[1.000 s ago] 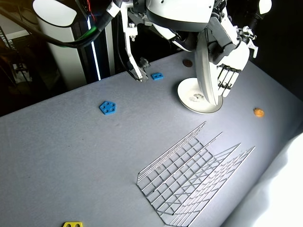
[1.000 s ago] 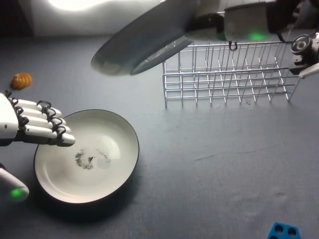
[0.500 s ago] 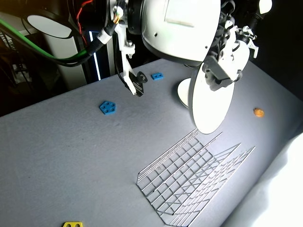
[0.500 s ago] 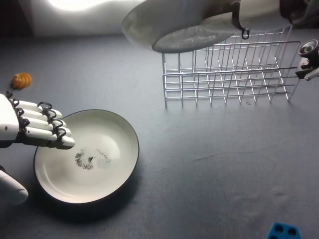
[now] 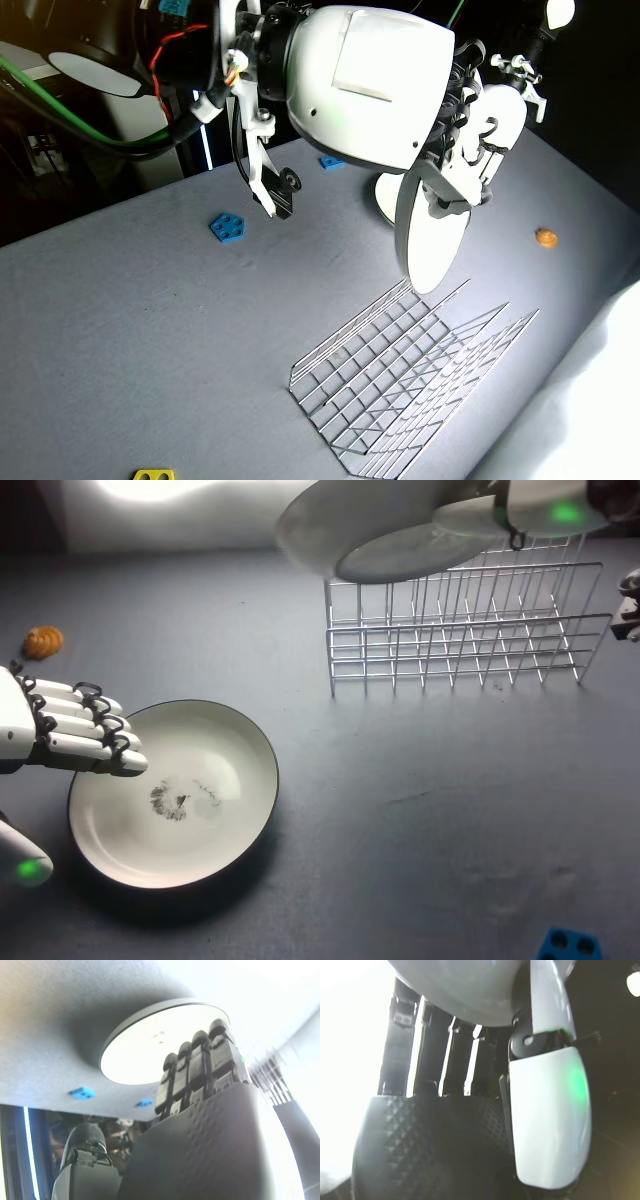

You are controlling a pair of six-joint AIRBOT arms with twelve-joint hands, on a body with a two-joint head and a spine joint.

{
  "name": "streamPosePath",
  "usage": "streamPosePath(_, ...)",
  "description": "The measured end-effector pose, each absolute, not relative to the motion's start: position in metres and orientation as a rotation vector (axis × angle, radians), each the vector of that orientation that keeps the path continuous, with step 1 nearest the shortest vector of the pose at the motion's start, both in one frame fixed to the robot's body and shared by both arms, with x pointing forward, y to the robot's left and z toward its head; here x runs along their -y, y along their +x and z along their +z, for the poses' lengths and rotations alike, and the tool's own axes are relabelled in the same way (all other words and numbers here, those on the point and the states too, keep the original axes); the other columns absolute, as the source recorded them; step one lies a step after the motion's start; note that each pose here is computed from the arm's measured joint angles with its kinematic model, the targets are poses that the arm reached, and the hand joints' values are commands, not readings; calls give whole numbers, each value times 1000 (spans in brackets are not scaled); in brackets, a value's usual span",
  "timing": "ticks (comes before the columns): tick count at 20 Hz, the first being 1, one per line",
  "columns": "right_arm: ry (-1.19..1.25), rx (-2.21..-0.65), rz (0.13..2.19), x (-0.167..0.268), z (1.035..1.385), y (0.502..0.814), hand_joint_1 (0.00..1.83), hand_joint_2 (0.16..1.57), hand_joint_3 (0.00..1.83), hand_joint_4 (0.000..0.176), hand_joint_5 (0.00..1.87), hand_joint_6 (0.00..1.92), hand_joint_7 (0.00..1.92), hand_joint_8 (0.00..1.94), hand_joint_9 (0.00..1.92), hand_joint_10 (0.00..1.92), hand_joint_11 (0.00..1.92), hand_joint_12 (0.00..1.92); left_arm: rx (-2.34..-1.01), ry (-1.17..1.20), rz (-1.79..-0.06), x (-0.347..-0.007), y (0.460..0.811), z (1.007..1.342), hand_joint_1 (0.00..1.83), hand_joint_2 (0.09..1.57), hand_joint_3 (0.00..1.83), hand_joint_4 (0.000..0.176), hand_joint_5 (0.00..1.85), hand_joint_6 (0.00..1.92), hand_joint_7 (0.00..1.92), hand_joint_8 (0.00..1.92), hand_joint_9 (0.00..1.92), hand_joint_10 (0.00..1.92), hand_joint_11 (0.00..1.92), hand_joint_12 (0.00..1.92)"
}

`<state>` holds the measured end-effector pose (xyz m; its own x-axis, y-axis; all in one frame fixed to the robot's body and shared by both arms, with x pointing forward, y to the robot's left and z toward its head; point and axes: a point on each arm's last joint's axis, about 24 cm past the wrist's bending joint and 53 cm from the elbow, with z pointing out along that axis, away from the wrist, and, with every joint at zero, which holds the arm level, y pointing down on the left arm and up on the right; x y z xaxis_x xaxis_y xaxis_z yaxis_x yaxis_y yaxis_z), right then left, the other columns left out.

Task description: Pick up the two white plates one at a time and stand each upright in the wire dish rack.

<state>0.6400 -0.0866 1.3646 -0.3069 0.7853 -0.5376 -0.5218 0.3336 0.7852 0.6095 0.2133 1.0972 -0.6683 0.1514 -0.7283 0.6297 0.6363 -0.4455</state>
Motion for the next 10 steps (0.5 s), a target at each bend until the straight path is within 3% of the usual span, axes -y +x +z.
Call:
streamPosePath(6, 369, -1369, 1359, 108, 1358, 658, 1228, 1099, 1, 20, 979, 981, 1068, 860, 1211, 3, 736, 982, -2196, 609, -921, -216, 611, 1096, 0, 1061, 0, 0, 52, 1, 46, 0, 21, 0, 2, 1)
streamPosePath(7, 384, -1375, 1363, 111, 1356, 660, 1241, 1075, 0, 16, 1031, 893, 1135, 753, 1242, 13, 785, 953, -2198, 606, -920, -216, 611, 1096, 0, 1062, 0, 0, 64, 7, 56, 6, 35, 8, 13, 6)
streamPosePath(10, 402, -1419, 1358, 116, 1348, 668, 1232, 1089, 3, 17, 991, 968, 1095, 812, 1224, 10, 764, 974, -2201, 598, -920, -216, 611, 1096, 0, 1067, 2, 0, 94, 15, 82, 13, 52, 11, 25, 12)
